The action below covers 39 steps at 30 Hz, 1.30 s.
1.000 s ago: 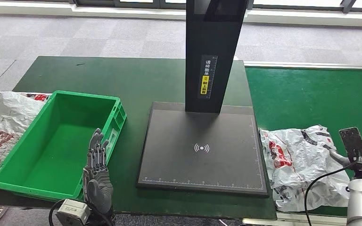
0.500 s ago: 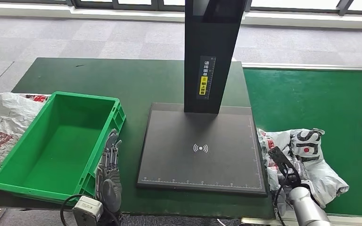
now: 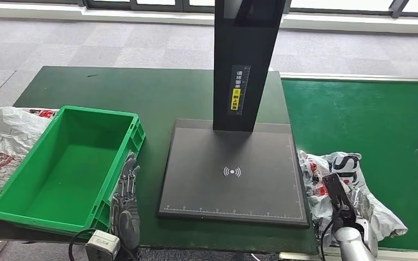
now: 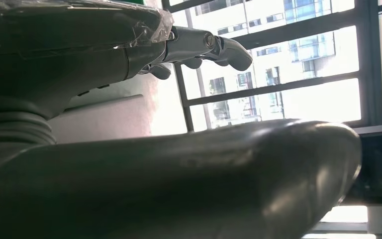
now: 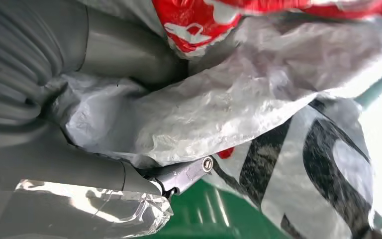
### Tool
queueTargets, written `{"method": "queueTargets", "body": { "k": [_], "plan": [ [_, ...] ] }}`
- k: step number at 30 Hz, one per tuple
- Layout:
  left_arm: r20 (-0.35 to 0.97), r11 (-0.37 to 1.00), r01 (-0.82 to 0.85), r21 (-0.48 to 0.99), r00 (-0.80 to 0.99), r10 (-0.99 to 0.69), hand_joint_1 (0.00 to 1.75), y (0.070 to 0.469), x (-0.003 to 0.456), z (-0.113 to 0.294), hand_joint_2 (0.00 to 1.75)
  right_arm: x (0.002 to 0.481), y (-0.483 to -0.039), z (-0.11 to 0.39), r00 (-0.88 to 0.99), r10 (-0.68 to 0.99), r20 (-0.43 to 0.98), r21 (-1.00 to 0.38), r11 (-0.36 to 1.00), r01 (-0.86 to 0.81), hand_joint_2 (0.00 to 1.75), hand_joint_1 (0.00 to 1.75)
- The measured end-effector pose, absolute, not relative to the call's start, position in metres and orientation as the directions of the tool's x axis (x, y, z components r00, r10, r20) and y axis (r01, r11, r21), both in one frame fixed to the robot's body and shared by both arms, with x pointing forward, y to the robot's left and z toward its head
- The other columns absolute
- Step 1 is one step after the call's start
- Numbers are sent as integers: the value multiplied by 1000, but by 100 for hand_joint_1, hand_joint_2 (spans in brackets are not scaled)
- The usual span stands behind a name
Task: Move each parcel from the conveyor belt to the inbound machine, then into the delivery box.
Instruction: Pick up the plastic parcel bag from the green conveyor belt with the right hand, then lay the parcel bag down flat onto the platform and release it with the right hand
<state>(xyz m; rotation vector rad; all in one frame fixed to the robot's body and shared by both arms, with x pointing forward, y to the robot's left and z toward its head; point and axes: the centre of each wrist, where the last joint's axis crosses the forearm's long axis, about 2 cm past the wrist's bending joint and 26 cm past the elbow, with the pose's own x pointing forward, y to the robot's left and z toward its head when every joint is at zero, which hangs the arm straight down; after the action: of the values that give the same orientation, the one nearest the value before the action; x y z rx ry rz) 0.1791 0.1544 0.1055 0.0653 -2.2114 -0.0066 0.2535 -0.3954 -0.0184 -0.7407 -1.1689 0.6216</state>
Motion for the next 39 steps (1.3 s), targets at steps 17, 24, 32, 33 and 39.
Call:
{"method": "queueTargets", "body": {
  "k": [17,24,32,33,39],
  "plan": [
    [803,1000,-11,20,-595,-22,0,154,178,106,0,214,-373,70,-224,737,638,-475,606,638,175,175],
    [802,1000,10,18,-597,-8,0,153,178,106,0,221,-336,123,-395,758,518,-387,620,683,175,175],
    [782,998,54,-12,-621,43,0,140,195,117,0,289,-275,88,-402,648,647,-478,756,447,175,175],
    [782,998,55,-12,-622,44,0,138,197,118,0,295,-265,80,-392,635,666,-490,768,414,175,175],
    [789,999,41,-11,-613,34,0,132,202,116,0,309,-222,52,-335,570,751,-512,822,251,175,175]
  ]
}}
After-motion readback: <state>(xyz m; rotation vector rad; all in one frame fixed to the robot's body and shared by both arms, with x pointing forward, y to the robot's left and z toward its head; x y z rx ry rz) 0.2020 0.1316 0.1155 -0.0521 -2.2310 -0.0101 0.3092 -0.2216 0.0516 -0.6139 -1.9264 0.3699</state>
